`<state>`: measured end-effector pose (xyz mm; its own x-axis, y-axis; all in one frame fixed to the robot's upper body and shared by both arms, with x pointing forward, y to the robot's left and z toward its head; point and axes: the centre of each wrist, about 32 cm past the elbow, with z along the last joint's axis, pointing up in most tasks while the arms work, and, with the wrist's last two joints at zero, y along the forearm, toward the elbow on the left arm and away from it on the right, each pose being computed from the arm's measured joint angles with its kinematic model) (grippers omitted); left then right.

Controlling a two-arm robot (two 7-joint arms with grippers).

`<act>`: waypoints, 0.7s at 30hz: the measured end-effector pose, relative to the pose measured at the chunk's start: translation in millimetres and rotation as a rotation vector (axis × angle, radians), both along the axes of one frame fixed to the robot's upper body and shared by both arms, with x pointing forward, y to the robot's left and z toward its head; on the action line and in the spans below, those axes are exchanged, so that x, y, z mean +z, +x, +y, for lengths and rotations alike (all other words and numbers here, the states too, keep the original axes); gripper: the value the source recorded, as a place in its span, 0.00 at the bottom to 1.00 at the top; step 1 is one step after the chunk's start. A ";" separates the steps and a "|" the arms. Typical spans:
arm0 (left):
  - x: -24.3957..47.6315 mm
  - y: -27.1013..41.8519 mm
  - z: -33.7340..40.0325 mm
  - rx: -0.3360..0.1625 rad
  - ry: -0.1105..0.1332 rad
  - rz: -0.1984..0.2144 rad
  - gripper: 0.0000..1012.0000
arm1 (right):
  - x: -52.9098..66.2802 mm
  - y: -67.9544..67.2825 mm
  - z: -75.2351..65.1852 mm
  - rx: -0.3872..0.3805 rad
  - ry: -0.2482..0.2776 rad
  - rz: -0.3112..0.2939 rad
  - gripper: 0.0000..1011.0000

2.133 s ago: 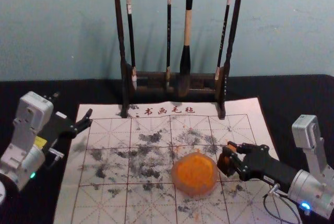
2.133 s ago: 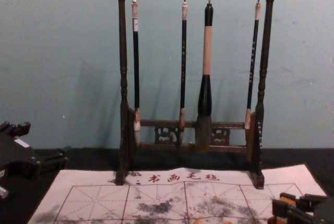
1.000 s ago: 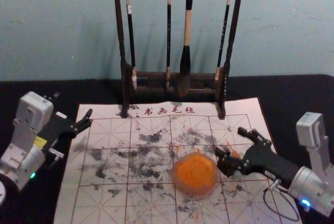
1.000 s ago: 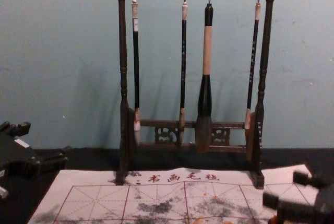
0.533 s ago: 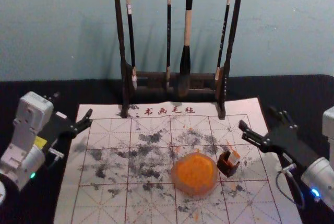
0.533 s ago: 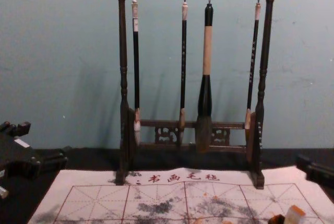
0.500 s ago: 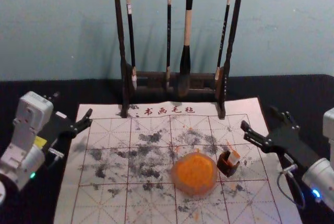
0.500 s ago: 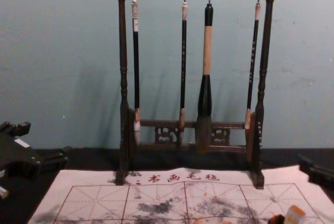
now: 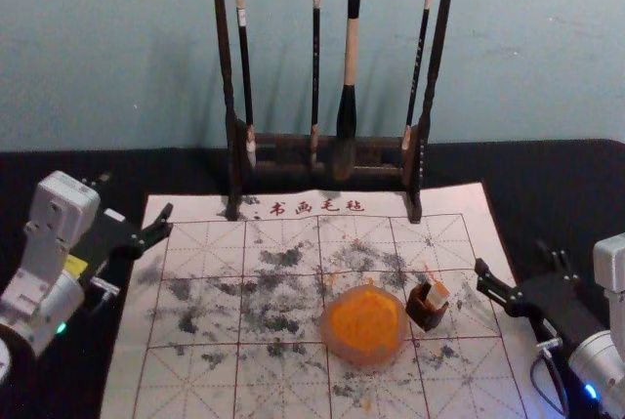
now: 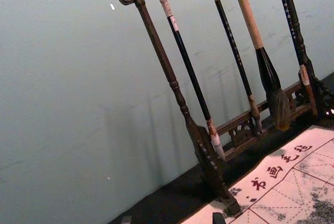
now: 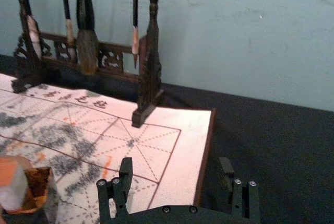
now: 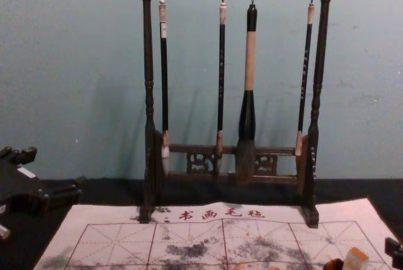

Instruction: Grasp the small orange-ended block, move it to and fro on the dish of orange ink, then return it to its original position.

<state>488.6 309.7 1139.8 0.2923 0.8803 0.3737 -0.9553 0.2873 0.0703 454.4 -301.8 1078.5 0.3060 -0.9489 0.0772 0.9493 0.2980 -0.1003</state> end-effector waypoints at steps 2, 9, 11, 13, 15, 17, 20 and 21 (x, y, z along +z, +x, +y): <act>0.0 0.0 0.0 0.000 0.000 0.000 0.99 | -1.5 1.0 -0.1 -0.008 -0.002 0.007 0.99; 0.0 0.0 0.0 0.000 0.000 0.000 0.99 | -2.3 1.7 -0.2 -0.013 -0.004 0.011 0.99; 0.0 0.0 0.0 0.000 0.000 0.000 0.99 | -2.2 1.6 -0.1 -0.013 -0.004 0.010 0.99; 0.0 0.0 0.0 0.000 0.000 0.000 0.99 | -2.0 1.5 -0.1 -0.012 -0.004 0.010 0.99; 0.0 0.0 0.0 0.000 0.000 0.000 0.99 | -1.9 1.3 -0.1 -0.011 -0.004 0.009 0.99; 0.0 0.0 0.0 0.000 0.000 0.000 0.99 | -1.8 1.3 -0.1 -0.011 -0.004 0.008 0.99; 0.0 0.0 0.0 0.000 0.000 0.000 0.99 | -1.6 1.3 0.0 -0.010 -0.004 0.008 0.99; 0.0 0.0 0.0 0.000 0.000 0.000 0.99 | -1.6 1.2 0.0 -0.010 -0.004 0.007 0.99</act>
